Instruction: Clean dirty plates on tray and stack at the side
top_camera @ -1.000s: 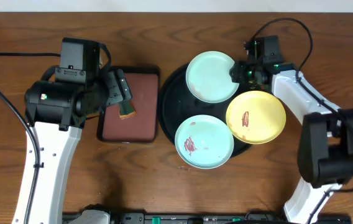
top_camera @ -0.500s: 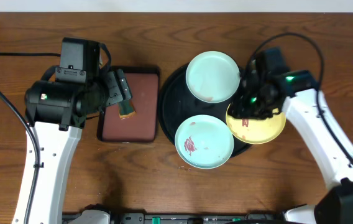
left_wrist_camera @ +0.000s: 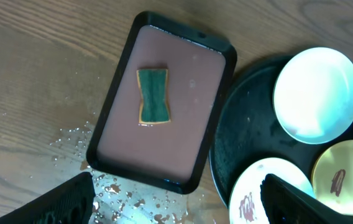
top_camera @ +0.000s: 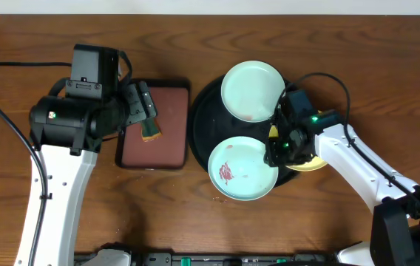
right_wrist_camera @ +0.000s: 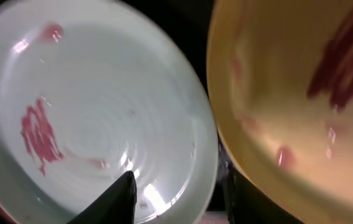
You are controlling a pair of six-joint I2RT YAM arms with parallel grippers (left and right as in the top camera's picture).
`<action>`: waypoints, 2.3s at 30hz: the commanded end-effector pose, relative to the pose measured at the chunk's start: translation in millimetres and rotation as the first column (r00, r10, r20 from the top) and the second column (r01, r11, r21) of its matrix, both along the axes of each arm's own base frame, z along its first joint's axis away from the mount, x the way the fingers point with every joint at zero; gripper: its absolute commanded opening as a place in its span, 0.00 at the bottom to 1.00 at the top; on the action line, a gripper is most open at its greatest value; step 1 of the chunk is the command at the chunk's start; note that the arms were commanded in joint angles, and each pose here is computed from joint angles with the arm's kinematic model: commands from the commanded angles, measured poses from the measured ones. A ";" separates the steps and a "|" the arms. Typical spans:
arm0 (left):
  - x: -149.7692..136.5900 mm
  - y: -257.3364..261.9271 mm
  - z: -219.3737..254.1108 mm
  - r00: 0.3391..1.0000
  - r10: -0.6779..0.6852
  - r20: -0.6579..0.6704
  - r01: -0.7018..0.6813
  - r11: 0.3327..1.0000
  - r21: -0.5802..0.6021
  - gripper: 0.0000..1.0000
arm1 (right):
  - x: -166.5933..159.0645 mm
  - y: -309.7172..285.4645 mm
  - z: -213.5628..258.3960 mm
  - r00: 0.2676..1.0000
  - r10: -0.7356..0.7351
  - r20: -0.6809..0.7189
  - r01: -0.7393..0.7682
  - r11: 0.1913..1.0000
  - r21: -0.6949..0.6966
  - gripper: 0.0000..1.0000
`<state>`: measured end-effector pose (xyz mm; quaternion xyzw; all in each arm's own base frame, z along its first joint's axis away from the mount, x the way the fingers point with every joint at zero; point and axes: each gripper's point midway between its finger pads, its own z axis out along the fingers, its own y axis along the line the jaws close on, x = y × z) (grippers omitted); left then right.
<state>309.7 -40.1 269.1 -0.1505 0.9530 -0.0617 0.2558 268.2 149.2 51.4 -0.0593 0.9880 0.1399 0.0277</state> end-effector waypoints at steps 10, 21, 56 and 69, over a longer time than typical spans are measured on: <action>-1.9 0.8 2.7 1.000 -0.003 0.001 0.003 1.000 0.001 0.86 | 150.7 -34.4 35.6 0.928 -0.191 0.320 0.173 0.981 0.085 0.36; -1.9 0.8 2.7 1.000 -0.004 0.001 0.004 1.000 0.001 0.86 | 210.6 -39.0 -24.0 0.936 -0.186 0.298 0.176 0.983 0.061 0.45; -1.9 0.8 2.7 1.000 -0.004 0.001 0.004 1.000 0.001 0.86 | 185.7 119.5 183.0 0.417 0.363 0.833 0.091 0.895 -0.436 0.01; -1.9 0.8 2.7 1.000 -0.004 0.001 0.004 1.000 0.001 0.86 | 148.0 167.0 241.8 0.208 0.438 0.875 0.237 0.845 -0.480 0.01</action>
